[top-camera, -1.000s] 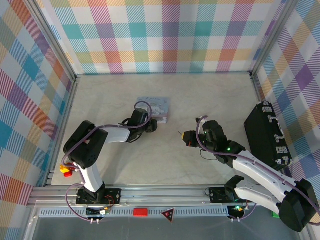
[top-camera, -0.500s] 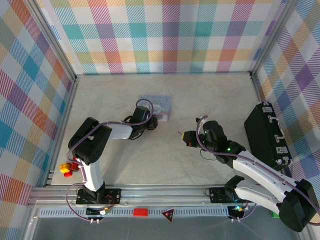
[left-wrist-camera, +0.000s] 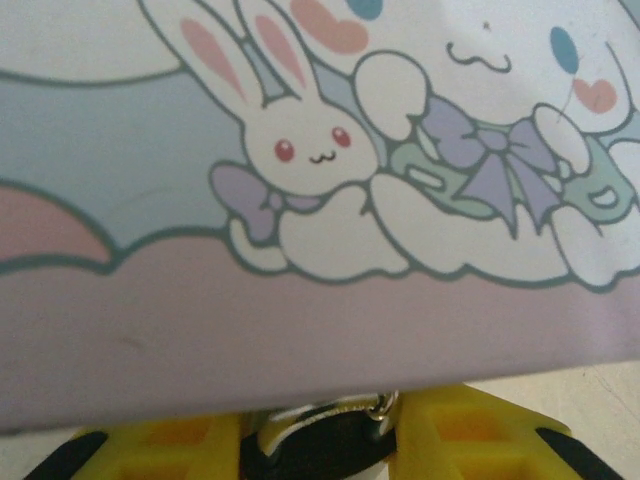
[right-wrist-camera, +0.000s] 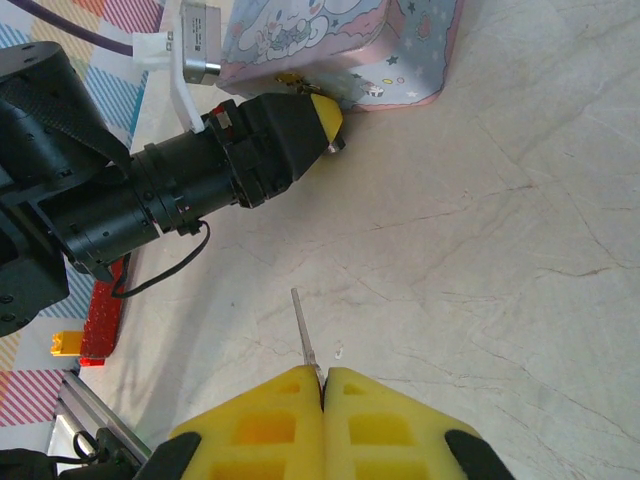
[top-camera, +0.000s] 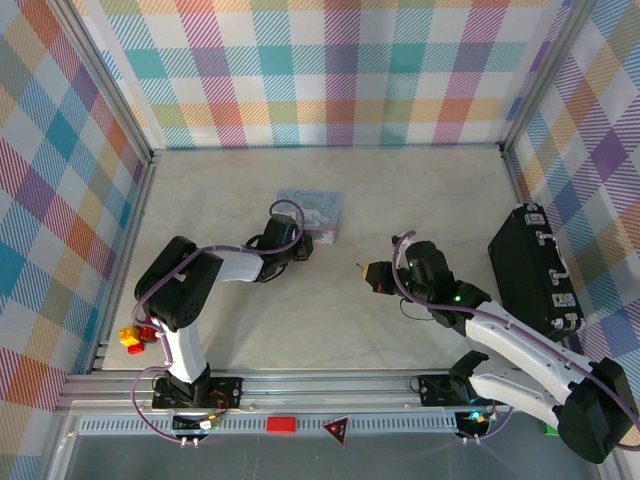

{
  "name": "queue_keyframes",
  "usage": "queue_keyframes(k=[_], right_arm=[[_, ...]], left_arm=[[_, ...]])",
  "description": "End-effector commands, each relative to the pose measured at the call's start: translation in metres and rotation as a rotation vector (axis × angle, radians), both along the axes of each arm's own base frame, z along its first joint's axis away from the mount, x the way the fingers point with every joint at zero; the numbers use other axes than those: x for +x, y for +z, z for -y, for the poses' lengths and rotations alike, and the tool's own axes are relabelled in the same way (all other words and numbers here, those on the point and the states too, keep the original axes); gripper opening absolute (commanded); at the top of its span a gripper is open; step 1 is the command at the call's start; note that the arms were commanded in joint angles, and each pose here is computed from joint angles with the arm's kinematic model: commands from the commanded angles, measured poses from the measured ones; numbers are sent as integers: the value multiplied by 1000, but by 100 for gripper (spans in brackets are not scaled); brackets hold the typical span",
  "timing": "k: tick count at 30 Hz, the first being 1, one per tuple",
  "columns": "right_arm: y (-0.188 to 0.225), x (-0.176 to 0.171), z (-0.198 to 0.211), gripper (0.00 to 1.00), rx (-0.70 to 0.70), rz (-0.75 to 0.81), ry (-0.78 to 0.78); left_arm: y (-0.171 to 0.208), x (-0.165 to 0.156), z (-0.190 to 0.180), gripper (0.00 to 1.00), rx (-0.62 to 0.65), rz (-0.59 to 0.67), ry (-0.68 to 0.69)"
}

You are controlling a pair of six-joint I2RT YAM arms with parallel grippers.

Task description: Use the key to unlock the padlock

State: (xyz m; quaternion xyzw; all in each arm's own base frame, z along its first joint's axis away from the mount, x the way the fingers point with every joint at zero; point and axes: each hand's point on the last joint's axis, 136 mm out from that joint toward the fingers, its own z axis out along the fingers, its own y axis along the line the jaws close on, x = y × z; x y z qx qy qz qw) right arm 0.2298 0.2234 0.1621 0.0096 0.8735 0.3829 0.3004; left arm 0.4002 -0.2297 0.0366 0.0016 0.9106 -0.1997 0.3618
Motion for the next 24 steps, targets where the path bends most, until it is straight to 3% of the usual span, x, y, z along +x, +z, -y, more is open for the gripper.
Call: queue_keyframes(k=[1, 12, 17, 24], right_arm=[[4, 0, -6, 0, 27, 1, 15], [-11, 3, -11, 0, 30, -47, 7], [-15, 1, -27, 0, -4, 0, -1], [-39, 3, -49, 0, 35, -41, 12]], left_arm=[[12, -2, -5, 26, -35, -2, 18], [14, -27, -3, 21, -135, -208, 98], [6, -43, -3, 18, -189, -339, 160], [25, -56, -8, 18, -223, -378, 203]])
